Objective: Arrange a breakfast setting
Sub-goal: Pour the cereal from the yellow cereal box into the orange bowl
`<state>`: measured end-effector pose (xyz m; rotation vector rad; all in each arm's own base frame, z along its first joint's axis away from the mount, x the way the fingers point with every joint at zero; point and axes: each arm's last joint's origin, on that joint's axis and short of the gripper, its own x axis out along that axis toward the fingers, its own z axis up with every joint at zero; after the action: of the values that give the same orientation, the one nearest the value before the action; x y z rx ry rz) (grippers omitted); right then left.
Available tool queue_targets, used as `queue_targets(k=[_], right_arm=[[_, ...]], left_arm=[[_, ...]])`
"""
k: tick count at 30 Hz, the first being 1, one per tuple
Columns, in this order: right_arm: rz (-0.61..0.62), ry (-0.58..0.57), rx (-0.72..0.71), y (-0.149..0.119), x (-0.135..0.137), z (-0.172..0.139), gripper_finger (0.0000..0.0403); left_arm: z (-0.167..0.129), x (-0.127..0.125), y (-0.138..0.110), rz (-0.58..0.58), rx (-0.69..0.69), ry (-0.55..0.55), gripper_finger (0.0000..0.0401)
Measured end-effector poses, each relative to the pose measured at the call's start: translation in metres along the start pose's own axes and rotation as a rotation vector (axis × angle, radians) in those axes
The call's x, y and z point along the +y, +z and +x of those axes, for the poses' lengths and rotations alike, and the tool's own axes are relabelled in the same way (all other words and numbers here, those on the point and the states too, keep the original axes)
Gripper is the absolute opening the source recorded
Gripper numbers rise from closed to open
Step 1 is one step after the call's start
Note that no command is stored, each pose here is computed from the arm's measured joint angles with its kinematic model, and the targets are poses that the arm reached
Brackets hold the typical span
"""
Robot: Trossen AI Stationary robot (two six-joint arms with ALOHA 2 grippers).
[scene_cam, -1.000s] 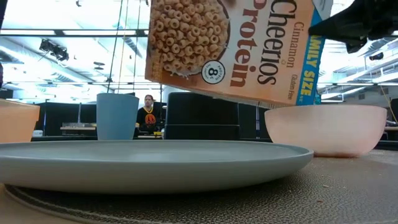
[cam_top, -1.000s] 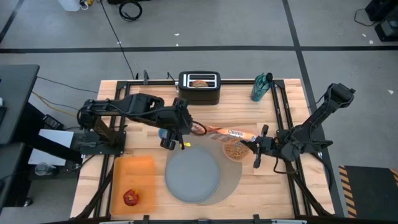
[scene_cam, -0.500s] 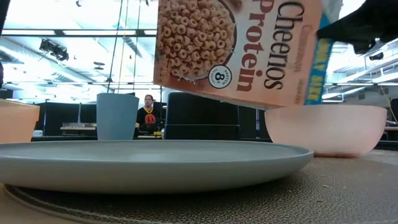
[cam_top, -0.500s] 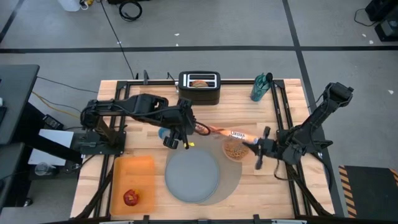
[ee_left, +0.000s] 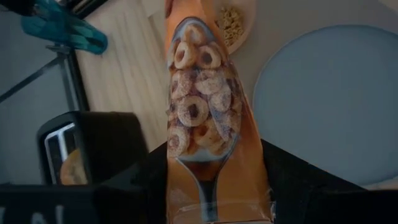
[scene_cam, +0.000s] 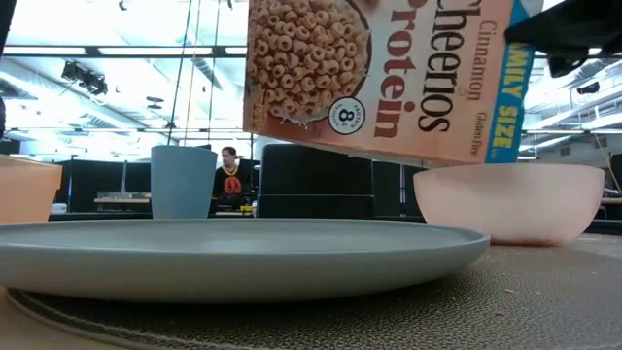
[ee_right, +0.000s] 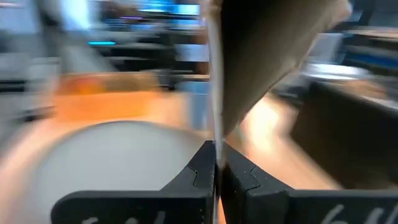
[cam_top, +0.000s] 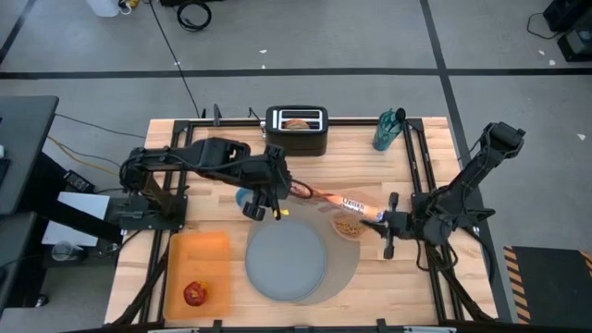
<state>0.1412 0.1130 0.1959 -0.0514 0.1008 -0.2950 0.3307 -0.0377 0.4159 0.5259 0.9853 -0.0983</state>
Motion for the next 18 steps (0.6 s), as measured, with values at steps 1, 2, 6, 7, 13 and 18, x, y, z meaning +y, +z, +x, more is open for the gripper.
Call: queue_targets(k=[1, 2, 6, 7, 13, 18], right_arm=[[0.004, -0.059, -0.004, -0.0006, -0.0017, -0.0002, 0.0015], [0.002, -0.050, -0.004, -0.0003, -0.0015, -0.0002, 0.0014], [-0.006, -0.045, -0.009, 0.0006, -0.0008, -0.0009, 0.0014], [0.001, -0.077, -0.012, 0.0004, -0.0017, -0.0012, 0.0014], [0.008, -0.089, -0.016, 0.0008, -0.0018, -0.0017, 0.0015], [-0.006, -0.059, -0.010, 0.0004, -0.0008, -0.0019, 0.0014]], left_arm=[[0.0000, 0.0001, -0.0001, -0.001, 0.004, 0.008, 0.0205], [-0.0002, 0.0002, -0.0002, -0.001, 0.005, 0.011, 0.0205], [0.0002, -0.0006, -0.0004, 0.002, 0.008, 0.000, 0.0200], [0.0002, -0.0006, -0.0002, 0.000, 0.009, 0.007, 0.0199], [0.0002, -0.0006, -0.0001, -0.001, 0.008, 0.007, 0.0196], [0.0003, -0.0009, -0.0004, -0.001, 0.009, -0.001, 0.0194]])
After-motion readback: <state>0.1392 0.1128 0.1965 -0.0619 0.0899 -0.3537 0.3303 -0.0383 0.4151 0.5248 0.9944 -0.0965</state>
